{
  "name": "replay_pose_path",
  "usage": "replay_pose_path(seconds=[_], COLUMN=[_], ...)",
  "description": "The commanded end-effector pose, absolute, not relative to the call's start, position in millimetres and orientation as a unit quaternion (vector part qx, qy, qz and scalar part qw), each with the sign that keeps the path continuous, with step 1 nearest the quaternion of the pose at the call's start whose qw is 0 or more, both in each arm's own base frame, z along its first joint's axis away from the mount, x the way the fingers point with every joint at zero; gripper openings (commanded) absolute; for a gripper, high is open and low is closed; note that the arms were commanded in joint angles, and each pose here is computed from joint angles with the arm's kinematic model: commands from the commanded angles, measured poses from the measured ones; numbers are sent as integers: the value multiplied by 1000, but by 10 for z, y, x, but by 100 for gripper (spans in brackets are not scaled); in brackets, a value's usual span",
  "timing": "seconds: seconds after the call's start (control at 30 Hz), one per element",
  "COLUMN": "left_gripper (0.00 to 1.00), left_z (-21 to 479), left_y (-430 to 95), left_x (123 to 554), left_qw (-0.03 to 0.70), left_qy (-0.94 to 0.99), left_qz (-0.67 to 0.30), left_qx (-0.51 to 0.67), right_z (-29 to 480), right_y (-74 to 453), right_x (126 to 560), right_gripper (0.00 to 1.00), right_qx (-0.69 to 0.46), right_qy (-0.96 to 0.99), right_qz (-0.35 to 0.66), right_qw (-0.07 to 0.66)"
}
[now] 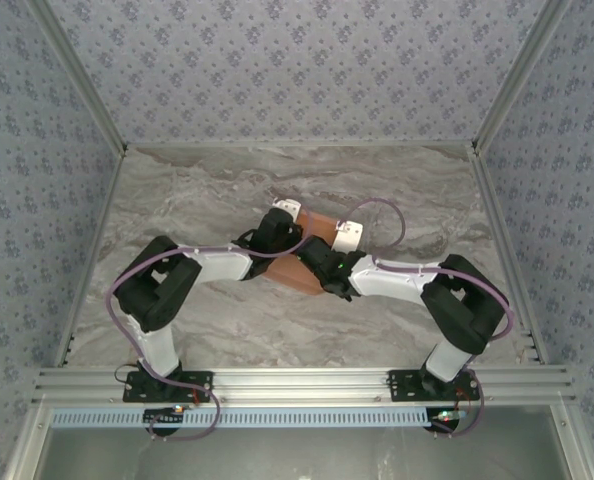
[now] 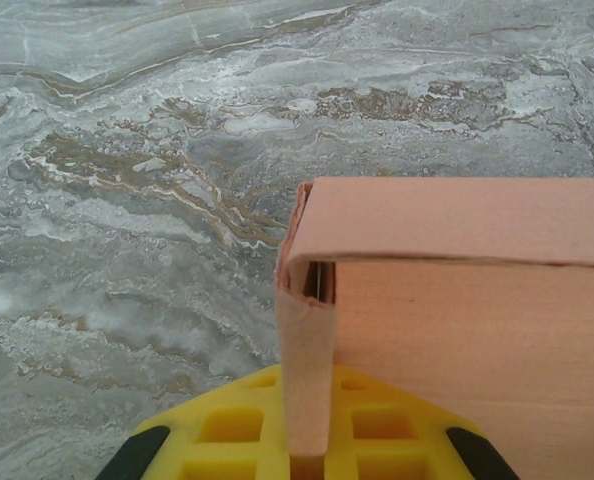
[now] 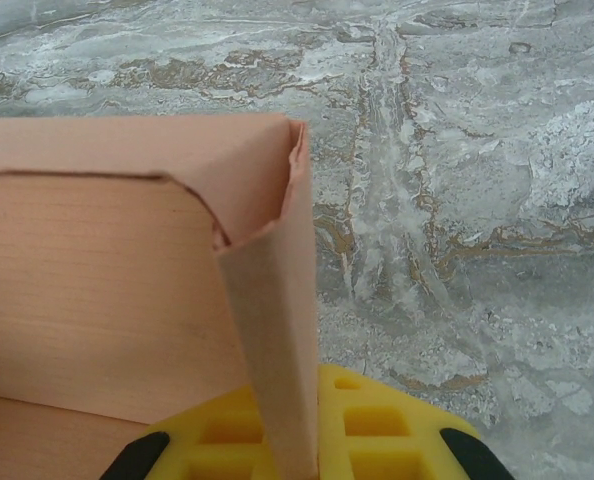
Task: Fold the paper box
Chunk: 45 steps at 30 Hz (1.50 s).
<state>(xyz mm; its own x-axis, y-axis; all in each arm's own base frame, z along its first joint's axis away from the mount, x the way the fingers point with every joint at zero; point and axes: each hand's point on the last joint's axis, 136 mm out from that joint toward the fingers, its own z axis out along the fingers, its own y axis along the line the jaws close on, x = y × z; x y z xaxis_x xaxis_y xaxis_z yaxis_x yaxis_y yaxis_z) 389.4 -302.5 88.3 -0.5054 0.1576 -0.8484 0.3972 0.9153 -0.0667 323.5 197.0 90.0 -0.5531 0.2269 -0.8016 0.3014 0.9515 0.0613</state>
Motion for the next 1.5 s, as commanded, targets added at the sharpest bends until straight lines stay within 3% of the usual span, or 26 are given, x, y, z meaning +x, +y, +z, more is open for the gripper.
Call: replay_pose_path(seconds=[0.0, 0.1, 0.27, 0.73, 0.87, 0.93, 0.97, 1.0, 1.23, 1.47], left_gripper=[32, 46, 57, 53, 65, 78, 97, 99, 99, 99], left_z=[879, 1016, 1167, 1175, 1322, 1454, 1513, 1577, 2110, 2236], left_y=[-3032, -3075, -3051, -3012, -3037, -2992, -2949, -2892, -2372, -1820], left_x=[3916, 3868, 3780, 3624, 3614, 3583, 3559, 3531, 3352, 3440], left_qw=[488, 498, 488, 477, 489, 498, 500, 502, 508, 474], left_qy=[849, 834, 820, 812, 799, 789, 786, 785, 780, 819], left_qz=[-126, -174, -250, -287, -306, -322, -328, -334, -361, -323], left_qx=[159, 159, 164, 174, 171, 162, 155, 144, 62, -12], right_z=[989, 954, 958, 927, 901, 862, 835, 801, 774, 755], right_y=[2070, 2031, 1949, 1948, 1977, 1966, 1954, 1951, 1879, 2263], right_x=[3286, 3286, 3286, 3294, 3348, 3420, 3472, 3536, 3840, 3767], right_gripper=[0, 0, 0, 0, 0, 0, 0, 0, 0, 0], right_qx=[174, 182, 195, 198, 177, 153, 138, 117, -51, -290], right_qy=[873, 875, 872, 875, 887, 898, 905, 912, 944, 933], right_qz=[-19, -20, -28, -24, -22, -27, -27, -22, 14, 100], right_qw=[455, 449, 449, 442, 427, 411, 402, 391, 326, 189])
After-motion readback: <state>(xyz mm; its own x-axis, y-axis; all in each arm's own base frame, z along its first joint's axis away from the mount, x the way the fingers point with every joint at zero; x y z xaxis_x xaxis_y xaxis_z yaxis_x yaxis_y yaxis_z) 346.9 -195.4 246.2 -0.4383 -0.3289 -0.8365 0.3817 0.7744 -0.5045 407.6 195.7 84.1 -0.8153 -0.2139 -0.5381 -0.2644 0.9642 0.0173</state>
